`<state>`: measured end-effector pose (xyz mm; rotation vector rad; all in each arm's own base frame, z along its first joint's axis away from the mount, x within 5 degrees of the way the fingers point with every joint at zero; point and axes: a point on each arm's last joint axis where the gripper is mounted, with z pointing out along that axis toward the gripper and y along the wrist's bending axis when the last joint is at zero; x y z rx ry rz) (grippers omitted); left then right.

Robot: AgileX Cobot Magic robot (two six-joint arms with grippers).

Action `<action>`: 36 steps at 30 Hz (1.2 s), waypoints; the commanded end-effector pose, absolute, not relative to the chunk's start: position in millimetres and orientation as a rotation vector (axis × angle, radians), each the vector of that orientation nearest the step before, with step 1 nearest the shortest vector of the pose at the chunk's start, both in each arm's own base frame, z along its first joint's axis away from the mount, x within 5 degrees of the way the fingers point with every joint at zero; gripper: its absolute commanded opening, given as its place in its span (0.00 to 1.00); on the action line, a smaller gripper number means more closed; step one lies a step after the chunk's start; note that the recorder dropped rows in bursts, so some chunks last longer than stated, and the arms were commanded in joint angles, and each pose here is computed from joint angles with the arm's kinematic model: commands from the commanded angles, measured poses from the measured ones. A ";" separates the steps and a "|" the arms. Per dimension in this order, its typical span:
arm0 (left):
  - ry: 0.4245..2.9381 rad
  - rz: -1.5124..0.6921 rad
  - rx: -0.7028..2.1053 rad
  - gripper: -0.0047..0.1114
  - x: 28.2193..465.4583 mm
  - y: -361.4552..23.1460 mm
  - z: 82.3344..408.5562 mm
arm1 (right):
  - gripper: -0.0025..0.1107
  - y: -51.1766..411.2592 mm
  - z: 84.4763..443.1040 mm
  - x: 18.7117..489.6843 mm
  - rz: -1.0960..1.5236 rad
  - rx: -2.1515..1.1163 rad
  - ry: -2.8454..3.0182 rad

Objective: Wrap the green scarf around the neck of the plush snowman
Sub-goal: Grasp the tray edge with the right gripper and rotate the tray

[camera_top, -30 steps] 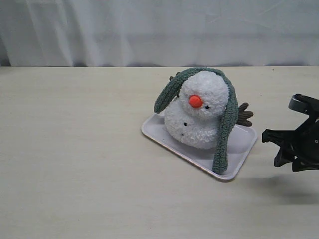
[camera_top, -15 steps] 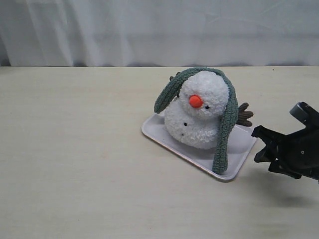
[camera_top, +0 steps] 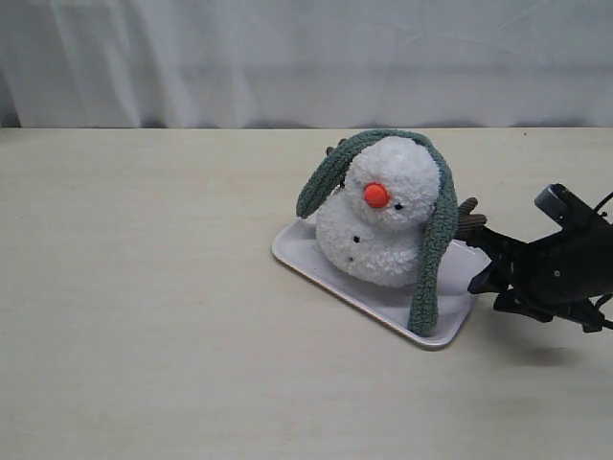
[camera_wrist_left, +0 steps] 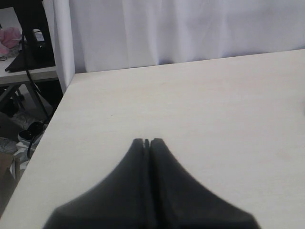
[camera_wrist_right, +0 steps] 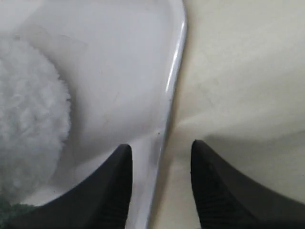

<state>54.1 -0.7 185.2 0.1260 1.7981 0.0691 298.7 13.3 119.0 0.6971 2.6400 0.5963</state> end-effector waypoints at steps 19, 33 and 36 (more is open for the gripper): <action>1.788 0.066 0.123 0.04 54.3 -0.8 185.3 | 0.33 15.9 100.5 307.8 0.609 0.536 2.677; 1.788 0.066 0.123 0.04 54.3 -0.8 185.3 | 0.06 11.5 100.8 311.2 0.512 0.396 2.666; 1.788 0.066 0.123 0.04 54.3 -0.8 185.3 | 0.06 12.0 103.3 314.3 0.519 0.377 2.657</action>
